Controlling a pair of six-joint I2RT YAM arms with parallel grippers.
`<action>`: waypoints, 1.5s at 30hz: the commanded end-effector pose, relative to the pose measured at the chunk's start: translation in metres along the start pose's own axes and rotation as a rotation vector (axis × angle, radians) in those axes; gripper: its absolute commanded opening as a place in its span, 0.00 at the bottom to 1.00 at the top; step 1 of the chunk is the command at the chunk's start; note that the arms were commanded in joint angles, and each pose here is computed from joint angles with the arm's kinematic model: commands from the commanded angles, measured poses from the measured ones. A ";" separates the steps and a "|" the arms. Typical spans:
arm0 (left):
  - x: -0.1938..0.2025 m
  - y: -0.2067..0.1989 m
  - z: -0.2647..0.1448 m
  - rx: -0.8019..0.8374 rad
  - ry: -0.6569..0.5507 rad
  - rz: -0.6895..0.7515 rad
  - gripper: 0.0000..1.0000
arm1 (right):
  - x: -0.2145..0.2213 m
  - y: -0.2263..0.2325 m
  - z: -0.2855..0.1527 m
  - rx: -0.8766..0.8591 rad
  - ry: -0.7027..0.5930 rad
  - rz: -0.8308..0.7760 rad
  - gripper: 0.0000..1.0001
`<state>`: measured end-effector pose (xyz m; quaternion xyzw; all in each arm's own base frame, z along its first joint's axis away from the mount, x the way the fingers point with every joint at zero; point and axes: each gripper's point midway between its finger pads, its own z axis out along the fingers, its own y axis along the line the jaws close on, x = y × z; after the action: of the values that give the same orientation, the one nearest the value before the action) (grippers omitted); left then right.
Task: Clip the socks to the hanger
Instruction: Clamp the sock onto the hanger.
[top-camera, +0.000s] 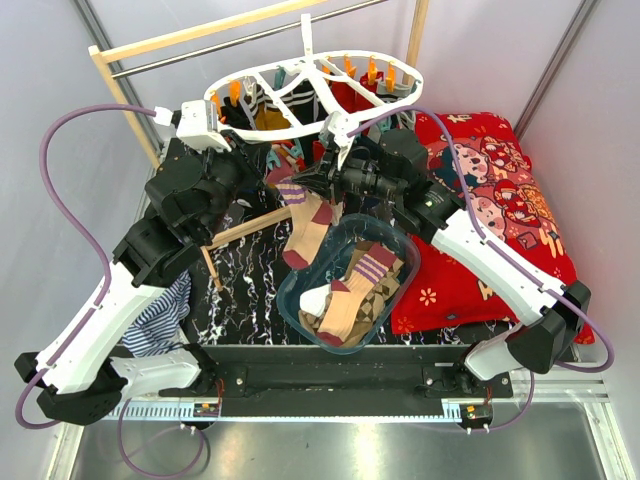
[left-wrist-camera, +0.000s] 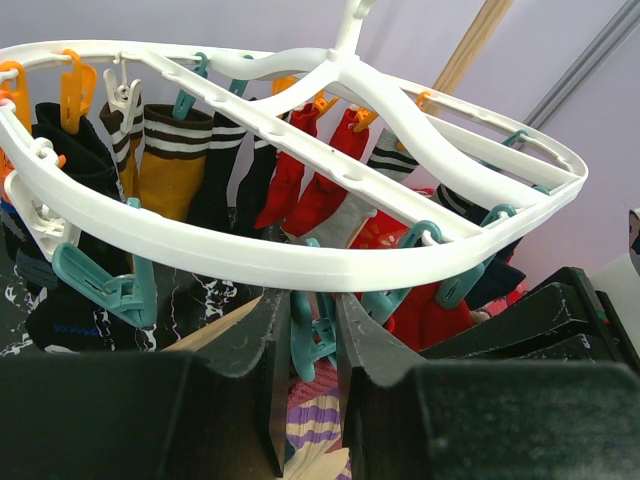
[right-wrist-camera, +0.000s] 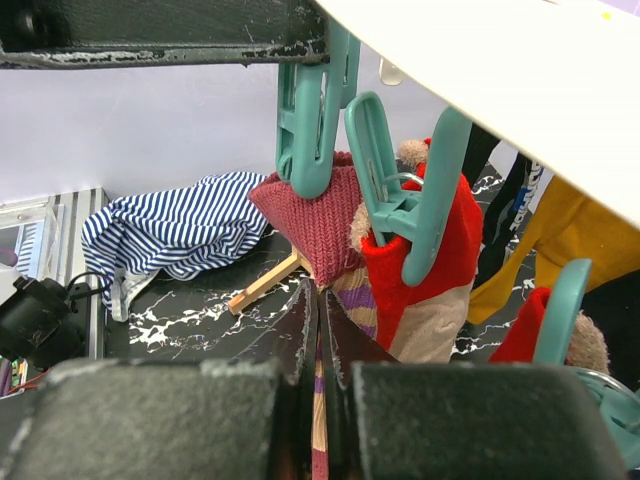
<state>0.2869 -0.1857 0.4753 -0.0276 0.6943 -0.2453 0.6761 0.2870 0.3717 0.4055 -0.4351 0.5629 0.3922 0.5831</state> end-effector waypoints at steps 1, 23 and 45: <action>-0.032 -0.008 -0.008 0.038 -0.091 -0.047 0.05 | -0.032 0.006 -0.006 -0.014 -0.084 -0.047 0.00; -0.035 -0.003 -0.007 0.011 -0.108 -0.035 0.05 | -0.045 0.018 -0.016 -0.053 -0.131 -0.058 0.00; -0.033 -0.019 -0.011 0.095 -0.091 -0.092 0.05 | -0.042 0.016 -0.001 -0.077 -0.147 -0.025 0.00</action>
<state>0.2842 -0.1874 0.4805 -0.0315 0.6881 -0.2609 0.6763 0.2731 0.3726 0.4260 -0.4328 0.5296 0.4239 0.5937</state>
